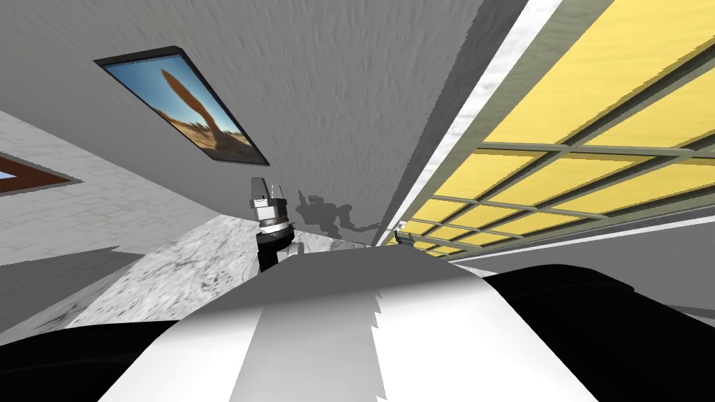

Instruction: Pull the door open

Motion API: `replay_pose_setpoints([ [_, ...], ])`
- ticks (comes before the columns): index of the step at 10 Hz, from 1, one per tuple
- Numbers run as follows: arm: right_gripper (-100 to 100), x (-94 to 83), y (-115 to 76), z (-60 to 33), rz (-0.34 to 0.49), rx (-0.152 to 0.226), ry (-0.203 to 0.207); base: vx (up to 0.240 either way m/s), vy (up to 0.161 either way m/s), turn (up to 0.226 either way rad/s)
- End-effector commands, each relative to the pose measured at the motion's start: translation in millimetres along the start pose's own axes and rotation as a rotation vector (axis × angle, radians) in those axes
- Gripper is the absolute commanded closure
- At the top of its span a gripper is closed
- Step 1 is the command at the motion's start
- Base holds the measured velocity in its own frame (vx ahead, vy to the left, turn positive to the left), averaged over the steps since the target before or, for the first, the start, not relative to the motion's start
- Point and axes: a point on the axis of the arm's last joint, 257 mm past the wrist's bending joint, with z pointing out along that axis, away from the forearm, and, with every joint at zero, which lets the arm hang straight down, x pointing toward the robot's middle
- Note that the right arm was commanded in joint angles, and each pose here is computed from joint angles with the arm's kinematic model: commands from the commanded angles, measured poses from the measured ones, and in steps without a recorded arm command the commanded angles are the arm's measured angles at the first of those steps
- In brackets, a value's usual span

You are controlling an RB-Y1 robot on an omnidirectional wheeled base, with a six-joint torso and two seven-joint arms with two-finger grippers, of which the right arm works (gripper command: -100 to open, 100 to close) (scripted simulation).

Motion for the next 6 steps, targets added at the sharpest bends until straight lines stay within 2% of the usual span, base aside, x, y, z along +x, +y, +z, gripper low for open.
replay_pose_setpoints([
  [1,-100,-0.3,-14.8,1.6,0.002,0.015,-0.001,0.178,-0.013,0.104],
  [2,-100,-0.4,-21.8,2.8,0.003,0.022,-0.001,0.182,-0.009,0.057],
  [3,-100,-0.1,-16.8,1.4,0.001,0.017,-0.002,0.063,0.001,-0.031],
  [4,100,-0.1,-16.8,1.4,0.001,0.017,-0.002,-0.026,0.010,0.019],
  [6,100,-0.1,-16.8,1.4,0.001,0.017,-0.002,-0.023,-0.009,0.003],
])
